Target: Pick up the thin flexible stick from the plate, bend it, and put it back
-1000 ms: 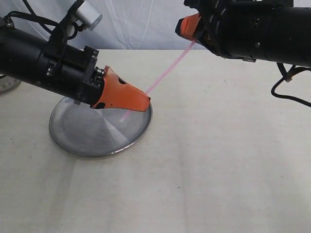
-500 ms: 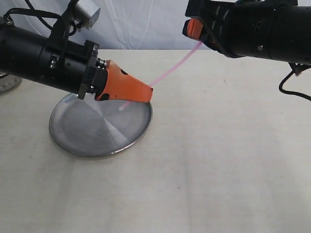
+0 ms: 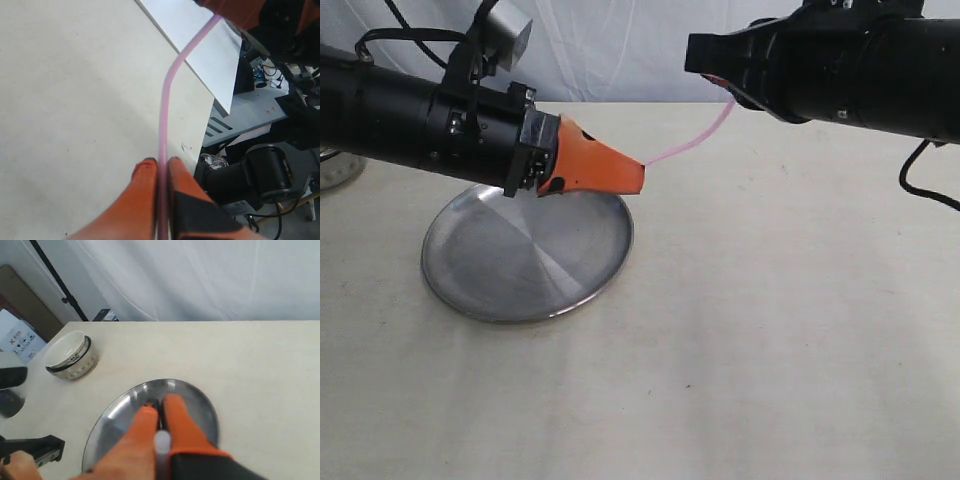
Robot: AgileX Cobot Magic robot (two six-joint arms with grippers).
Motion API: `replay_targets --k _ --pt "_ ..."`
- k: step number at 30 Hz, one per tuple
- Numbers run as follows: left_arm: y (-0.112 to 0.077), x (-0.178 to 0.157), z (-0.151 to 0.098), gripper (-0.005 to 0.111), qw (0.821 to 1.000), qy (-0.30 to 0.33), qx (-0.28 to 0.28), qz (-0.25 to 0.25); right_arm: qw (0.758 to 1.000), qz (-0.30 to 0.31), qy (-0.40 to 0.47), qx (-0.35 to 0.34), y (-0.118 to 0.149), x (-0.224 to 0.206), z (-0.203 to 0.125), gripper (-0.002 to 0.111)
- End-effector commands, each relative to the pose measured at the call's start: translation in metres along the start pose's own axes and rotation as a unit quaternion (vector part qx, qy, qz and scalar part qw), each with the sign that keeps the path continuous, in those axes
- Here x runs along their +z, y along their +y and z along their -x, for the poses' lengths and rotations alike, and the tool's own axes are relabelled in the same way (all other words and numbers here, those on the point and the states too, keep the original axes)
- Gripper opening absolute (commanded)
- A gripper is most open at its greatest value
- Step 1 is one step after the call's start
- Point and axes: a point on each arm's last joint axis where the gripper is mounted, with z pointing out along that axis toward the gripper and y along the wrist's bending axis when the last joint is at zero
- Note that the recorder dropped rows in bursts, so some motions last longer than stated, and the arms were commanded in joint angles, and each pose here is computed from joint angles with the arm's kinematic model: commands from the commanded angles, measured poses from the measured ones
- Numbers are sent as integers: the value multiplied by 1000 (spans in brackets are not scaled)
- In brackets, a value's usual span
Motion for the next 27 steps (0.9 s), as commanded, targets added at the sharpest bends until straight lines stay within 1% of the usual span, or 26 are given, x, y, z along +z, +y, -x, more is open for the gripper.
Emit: replay_targets --k 1,4,8,22,27 --pt "-7 -1 18 0 995 -87 -37 -28 998 36 34 -32 17 7 -15 -1" --pt "-5 -1 20 0 994 -102 -43 -18 998 36 38 -38 20 10 -18 -1" --pt "0 -2 22 0 992 -112 -48 10 998 30 33 -48 21 10 -18 -1" --pt "5 -3 26 0 989 -135 -56 37 997 22 28 -61 21 10 -17 -1" --pt "2 5 25 0 988 -137 -50 41 997 20 26 -65 20 10 -17 -1"
